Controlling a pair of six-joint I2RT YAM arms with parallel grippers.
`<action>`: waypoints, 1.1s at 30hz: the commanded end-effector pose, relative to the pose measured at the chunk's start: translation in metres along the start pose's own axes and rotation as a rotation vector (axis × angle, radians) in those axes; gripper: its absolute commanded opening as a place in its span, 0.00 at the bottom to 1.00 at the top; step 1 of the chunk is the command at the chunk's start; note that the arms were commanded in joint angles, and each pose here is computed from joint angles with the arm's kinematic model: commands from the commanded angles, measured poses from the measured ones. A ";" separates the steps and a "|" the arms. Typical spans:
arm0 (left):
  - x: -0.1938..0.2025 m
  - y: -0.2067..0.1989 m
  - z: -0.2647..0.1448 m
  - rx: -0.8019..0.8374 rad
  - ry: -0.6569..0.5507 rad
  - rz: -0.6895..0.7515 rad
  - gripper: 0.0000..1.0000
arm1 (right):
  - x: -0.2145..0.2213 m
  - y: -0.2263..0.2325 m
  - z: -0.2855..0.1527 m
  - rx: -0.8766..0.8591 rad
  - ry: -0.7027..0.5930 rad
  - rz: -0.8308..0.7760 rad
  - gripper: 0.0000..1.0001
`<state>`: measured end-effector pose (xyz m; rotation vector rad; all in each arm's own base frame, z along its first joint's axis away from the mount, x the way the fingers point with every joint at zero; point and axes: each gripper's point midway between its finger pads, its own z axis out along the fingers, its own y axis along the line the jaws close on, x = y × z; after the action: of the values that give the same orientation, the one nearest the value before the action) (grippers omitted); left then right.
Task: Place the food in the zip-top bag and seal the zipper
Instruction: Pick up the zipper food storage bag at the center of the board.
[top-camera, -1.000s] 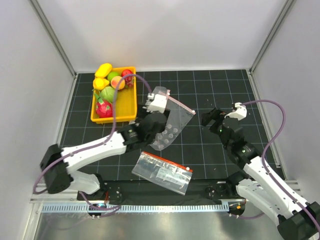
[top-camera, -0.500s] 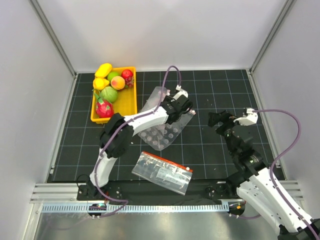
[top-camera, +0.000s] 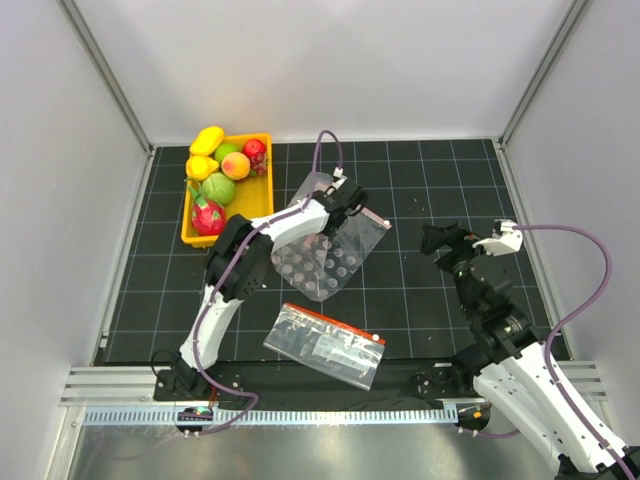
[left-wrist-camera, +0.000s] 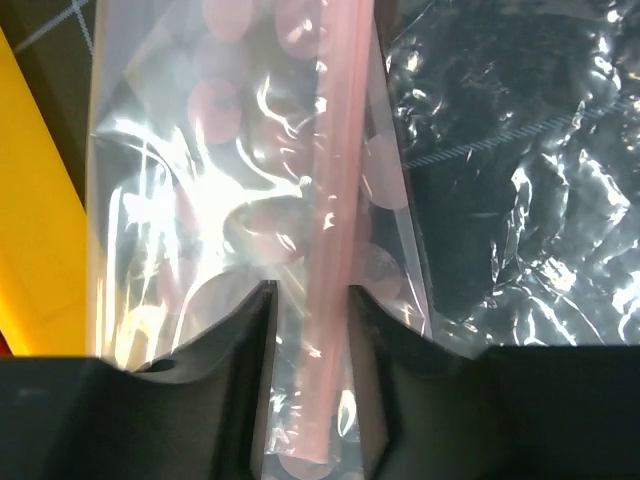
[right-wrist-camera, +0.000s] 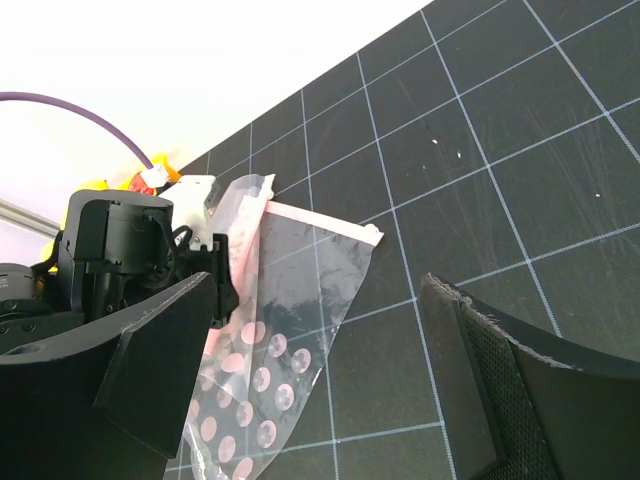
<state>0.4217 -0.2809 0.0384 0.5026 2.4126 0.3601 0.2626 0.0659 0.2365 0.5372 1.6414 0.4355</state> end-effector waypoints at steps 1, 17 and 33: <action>-0.008 0.001 -0.002 0.011 -0.007 -0.028 0.28 | -0.005 0.001 0.000 0.002 -0.026 0.015 0.90; 0.011 0.006 0.008 -0.036 0.067 -0.047 0.52 | -0.001 0.000 0.003 0.007 -0.016 0.008 0.90; -0.017 0.028 -0.063 0.070 -0.072 -0.177 0.00 | 0.006 0.005 0.007 -0.012 0.011 -0.002 0.90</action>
<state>0.3997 -0.2568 0.0377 0.4189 2.4856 0.3771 0.2645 0.0673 0.2285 0.5336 1.6673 0.4220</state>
